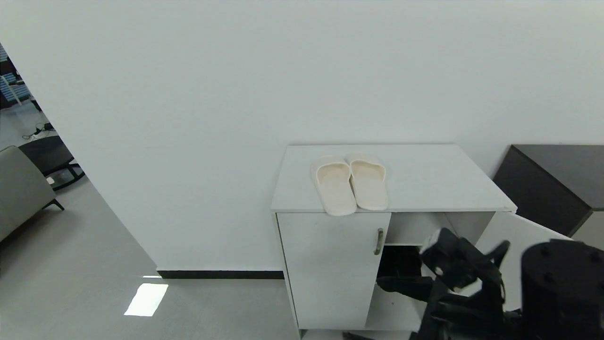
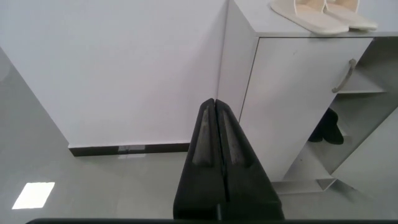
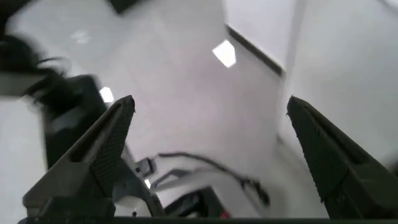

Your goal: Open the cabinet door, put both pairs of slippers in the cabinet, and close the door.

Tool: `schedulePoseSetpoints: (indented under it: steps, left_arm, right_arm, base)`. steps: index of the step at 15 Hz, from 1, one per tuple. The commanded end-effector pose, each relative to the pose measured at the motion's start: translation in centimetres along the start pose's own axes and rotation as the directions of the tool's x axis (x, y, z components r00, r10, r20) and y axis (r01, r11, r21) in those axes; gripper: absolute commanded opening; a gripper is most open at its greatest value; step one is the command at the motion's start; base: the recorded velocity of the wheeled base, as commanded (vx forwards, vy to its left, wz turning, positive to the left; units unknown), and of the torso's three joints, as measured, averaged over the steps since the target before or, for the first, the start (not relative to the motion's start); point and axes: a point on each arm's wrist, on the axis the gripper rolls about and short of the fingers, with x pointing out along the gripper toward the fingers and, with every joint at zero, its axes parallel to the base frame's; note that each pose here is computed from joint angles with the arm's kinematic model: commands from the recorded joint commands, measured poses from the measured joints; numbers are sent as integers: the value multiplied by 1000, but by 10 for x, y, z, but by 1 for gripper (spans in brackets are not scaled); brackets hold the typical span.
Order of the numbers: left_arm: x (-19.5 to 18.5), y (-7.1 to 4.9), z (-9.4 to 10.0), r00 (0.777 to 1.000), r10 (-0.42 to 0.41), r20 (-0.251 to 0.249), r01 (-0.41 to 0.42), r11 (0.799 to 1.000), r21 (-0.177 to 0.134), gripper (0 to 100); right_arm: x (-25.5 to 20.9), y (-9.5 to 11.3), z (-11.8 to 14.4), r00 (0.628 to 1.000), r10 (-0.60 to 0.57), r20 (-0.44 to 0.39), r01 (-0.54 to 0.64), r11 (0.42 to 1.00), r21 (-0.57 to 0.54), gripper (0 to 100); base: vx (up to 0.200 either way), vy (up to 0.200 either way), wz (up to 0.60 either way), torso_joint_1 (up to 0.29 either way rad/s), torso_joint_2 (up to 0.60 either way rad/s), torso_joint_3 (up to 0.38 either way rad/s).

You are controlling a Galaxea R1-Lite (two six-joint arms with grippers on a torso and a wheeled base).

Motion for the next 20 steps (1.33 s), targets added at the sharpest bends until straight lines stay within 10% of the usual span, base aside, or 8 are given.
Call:
schedulePoseSetpoints:
  steps: [1,4,10,20]
  left_arm:
    - [0,0,0,1000,1,0,-1,1000,0,0]
    - [0,0,0,1000,-1,1,1,1000,0,0]
    - [0,0,0,1000,1,0,-1,1000,1,0]
    - [0,0,0,1000,1,0,-1,1000,4,0]
  right_arm:
    - [21,17,67,964,-244,-105,261,945,196,100]
    - [67,6,63,805,-592,-41,588,788,180,100]
    - [99,-48,42,711,-703,17,695,707,132,100]
    - [152,-83,46,672,-736,84,730,677,97,100]
  base:
    - [0,0,0,0,0,0]
    - [0,0,0,0,0,0]
    - [0,0,0,0,0,0]
    - [180,0,0,1,0,0]
